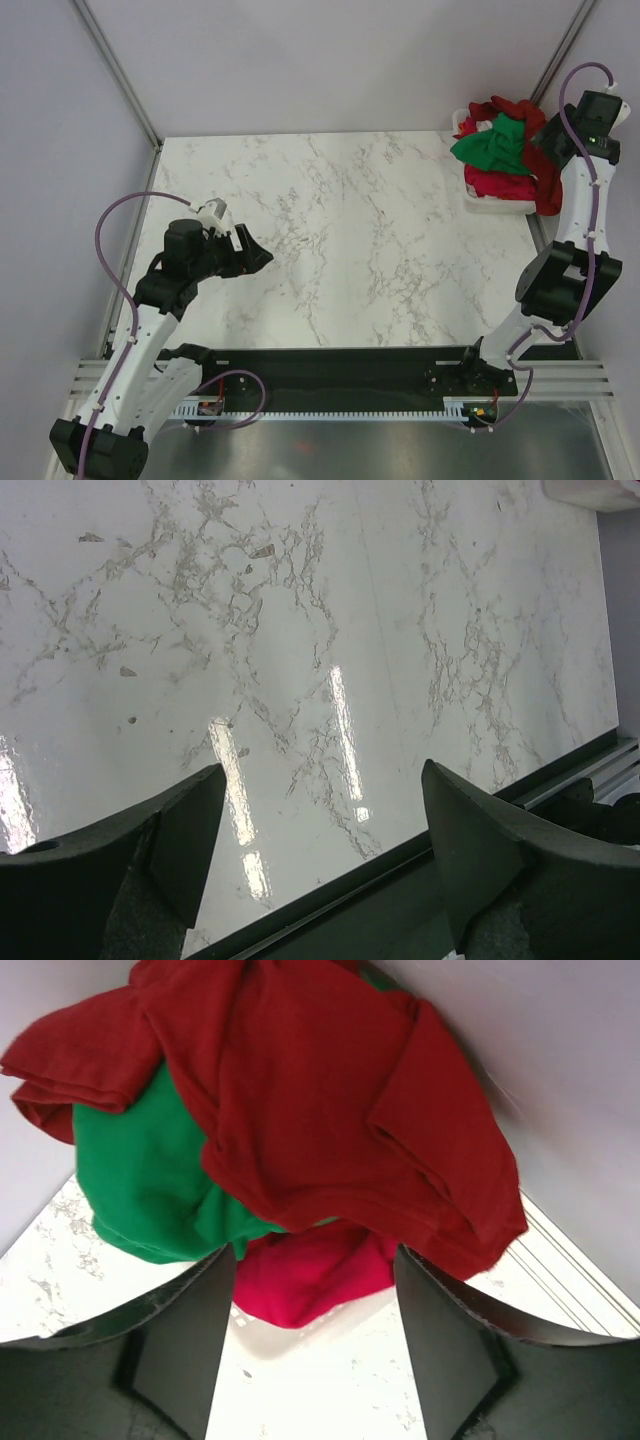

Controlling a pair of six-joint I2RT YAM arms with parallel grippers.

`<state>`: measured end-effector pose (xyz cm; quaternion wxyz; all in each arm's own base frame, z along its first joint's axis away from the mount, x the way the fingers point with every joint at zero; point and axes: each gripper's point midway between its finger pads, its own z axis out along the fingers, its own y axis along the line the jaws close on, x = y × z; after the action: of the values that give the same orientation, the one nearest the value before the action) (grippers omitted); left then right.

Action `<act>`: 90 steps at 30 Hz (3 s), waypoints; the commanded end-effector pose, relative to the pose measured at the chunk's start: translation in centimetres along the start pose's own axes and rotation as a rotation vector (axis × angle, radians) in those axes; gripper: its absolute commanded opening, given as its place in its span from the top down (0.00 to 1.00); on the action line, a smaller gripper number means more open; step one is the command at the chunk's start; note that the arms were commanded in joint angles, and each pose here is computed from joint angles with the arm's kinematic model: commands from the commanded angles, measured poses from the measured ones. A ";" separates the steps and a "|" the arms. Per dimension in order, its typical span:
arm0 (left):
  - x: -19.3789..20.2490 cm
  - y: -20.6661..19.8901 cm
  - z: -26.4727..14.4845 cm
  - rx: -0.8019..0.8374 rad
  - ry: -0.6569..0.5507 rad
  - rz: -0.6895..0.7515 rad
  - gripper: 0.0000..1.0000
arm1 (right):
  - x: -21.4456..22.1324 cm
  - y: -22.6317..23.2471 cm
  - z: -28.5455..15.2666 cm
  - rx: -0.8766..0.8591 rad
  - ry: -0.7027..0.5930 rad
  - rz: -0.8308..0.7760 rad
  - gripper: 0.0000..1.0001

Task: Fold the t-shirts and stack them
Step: Grab the tshirt from the pile, then move the tshirt to the center of the board, then flatten the tshirt out

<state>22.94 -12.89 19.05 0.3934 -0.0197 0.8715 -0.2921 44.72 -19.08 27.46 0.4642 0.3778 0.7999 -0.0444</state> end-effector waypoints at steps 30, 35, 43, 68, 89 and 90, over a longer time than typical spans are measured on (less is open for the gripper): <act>-0.7 -0.7 0.1 0.025 0.013 0.037 0.15 | -2.3 5.1 6.1 -0.141 0.014 0.040 1.00; -0.8 -0.8 0.0 0.027 0.006 0.039 0.15 | -6.5 5.9 3.5 -0.143 -0.086 0.055 1.00; -0.7 -1.2 -0.3 0.040 0.002 0.050 0.15 | -23.9 15.9 -19.6 -0.666 -0.712 0.133 1.00; -1.8 -0.6 -1.6 -0.026 -0.083 0.078 0.15 | -9.6 21.0 -28.2 -0.917 -0.534 0.189 1.00; 10.4 1.3 3.8 -0.304 0.319 0.012 0.20 | 15.2 5.2 -13.0 -0.327 -0.009 -0.017 0.02; 10.8 1.7 4.0 -0.322 0.326 0.005 0.19 | 15.9 5.6 -13.1 -0.359 0.015 -0.023 0.02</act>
<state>18.36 -17.70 10.75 0.2455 0.0317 0.9493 -0.1937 34.05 -1.87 22.94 0.5041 0.3152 0.8012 0.0671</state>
